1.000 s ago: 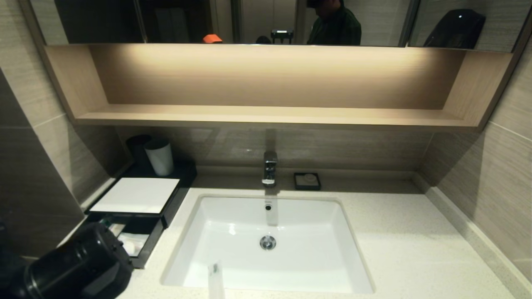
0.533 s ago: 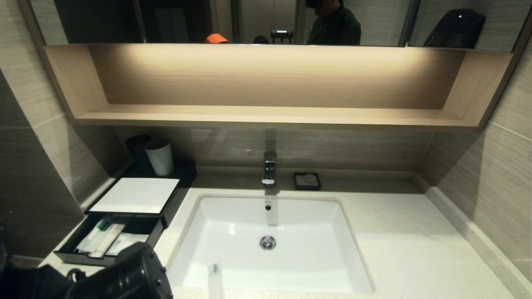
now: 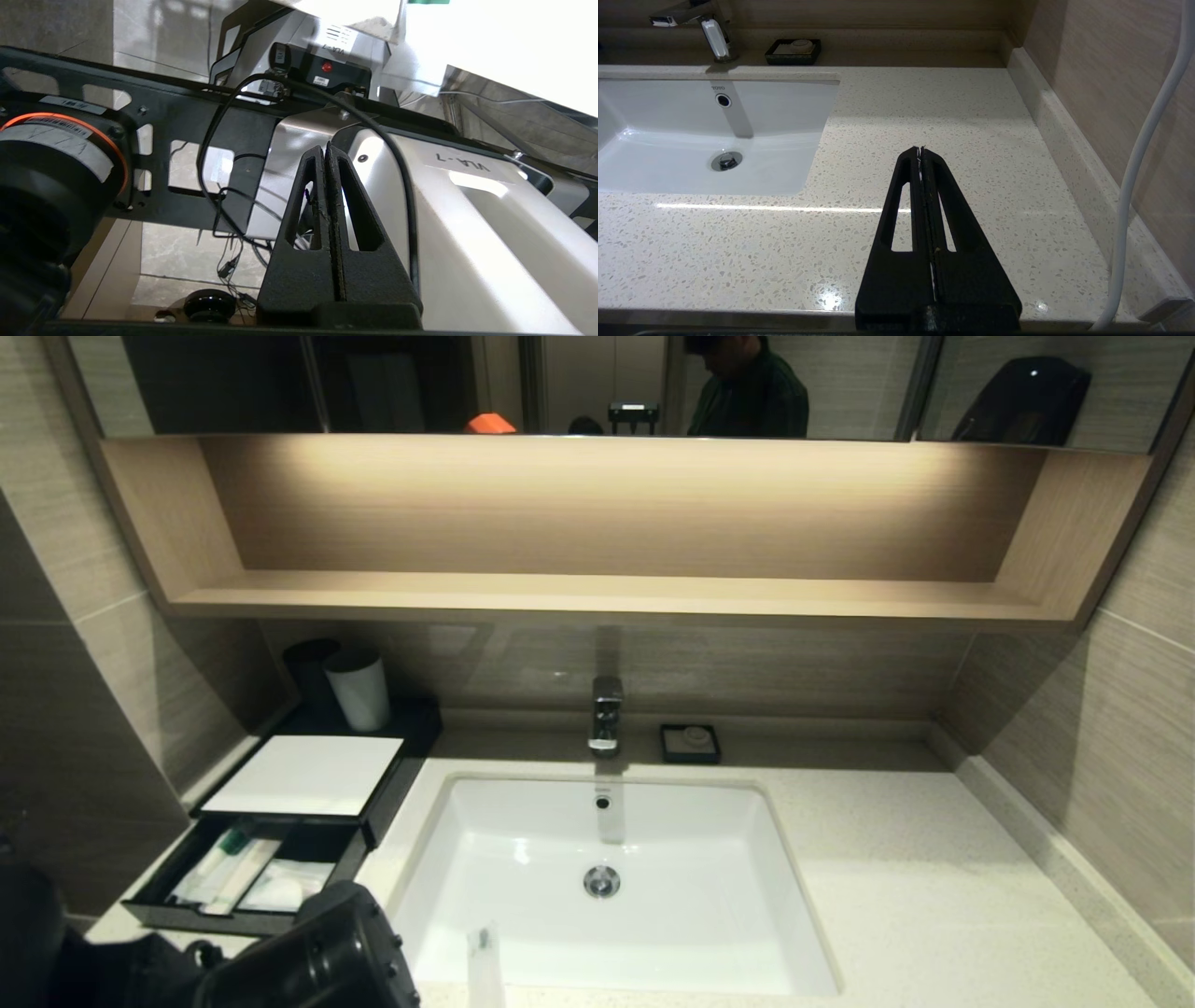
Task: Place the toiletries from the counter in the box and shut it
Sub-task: Pick up the bathroom toiletry
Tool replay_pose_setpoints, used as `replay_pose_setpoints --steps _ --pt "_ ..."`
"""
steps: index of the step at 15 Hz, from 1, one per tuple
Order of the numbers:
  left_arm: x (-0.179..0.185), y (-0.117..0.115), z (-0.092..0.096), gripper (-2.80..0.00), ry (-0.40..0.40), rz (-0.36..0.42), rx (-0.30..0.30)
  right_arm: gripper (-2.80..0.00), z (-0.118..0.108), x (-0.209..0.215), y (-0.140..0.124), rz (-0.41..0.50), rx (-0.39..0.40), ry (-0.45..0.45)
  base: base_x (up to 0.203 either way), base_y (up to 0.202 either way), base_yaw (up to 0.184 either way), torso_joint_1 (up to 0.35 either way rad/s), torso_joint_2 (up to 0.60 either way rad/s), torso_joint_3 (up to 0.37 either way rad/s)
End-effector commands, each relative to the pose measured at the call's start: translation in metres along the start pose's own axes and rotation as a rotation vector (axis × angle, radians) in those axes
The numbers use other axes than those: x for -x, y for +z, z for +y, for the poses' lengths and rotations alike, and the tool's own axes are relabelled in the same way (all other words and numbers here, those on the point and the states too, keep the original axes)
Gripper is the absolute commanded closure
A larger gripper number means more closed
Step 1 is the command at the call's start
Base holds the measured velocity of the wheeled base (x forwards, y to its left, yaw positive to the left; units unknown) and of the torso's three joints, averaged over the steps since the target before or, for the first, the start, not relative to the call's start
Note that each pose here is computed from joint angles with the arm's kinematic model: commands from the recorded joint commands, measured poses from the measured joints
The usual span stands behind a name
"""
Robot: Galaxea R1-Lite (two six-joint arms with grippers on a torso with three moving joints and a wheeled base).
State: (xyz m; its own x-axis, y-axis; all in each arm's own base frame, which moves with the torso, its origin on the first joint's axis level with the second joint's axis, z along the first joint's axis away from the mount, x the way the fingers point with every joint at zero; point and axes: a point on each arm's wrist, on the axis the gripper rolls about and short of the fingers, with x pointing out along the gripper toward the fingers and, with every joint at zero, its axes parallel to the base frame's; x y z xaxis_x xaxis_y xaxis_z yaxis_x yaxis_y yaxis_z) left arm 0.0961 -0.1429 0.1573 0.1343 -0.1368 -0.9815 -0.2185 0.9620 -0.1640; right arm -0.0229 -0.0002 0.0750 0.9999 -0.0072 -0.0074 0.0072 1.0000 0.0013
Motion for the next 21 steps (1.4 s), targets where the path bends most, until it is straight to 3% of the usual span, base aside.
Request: replay_pose_setpoints --steps 1,7,11,14,17,21 --pt "-0.005 0.002 -0.005 0.0 0.02 0.006 0.01 0.0 0.0 0.0 0.0 0.0 0.0 0.001 0.0 0.0 0.0 0.0 0.0 0.0" --pt "-0.021 0.005 -0.014 0.0 0.047 0.017 0.018 0.0 0.0 0.0 0.0 0.0 0.0 0.0 0.0 0.0 0.0 0.0 0.0 0.0" --pt "-0.025 0.003 -0.008 0.0 0.022 0.007 0.021 0.0 0.0 0.0 0.0 0.0 0.0 0.0 0.0 0.0 0.0 0.0 0.0 0.0" --pt "-0.009 0.002 -0.004 0.0 -0.057 -0.022 0.025 0.0 0.0 0.0 0.0 0.0 0.0 0.0 0.0 0.0 0.0 0.0 0.0 0.0" --pt "0.009 0.007 -0.013 0.0 -0.128 -0.05 0.033 0.0 0.0 0.0 0.0 0.0 0.0 0.001 0.0 0.0 0.0 0.0 0.0 0.0" --pt "0.025 0.016 -0.02 0.0 -0.073 -0.04 0.049 0.0 0.0 0.0 0.0 0.0 0.0 0.0 0.0 0.0 0.0 0.0 0.0 0.0"
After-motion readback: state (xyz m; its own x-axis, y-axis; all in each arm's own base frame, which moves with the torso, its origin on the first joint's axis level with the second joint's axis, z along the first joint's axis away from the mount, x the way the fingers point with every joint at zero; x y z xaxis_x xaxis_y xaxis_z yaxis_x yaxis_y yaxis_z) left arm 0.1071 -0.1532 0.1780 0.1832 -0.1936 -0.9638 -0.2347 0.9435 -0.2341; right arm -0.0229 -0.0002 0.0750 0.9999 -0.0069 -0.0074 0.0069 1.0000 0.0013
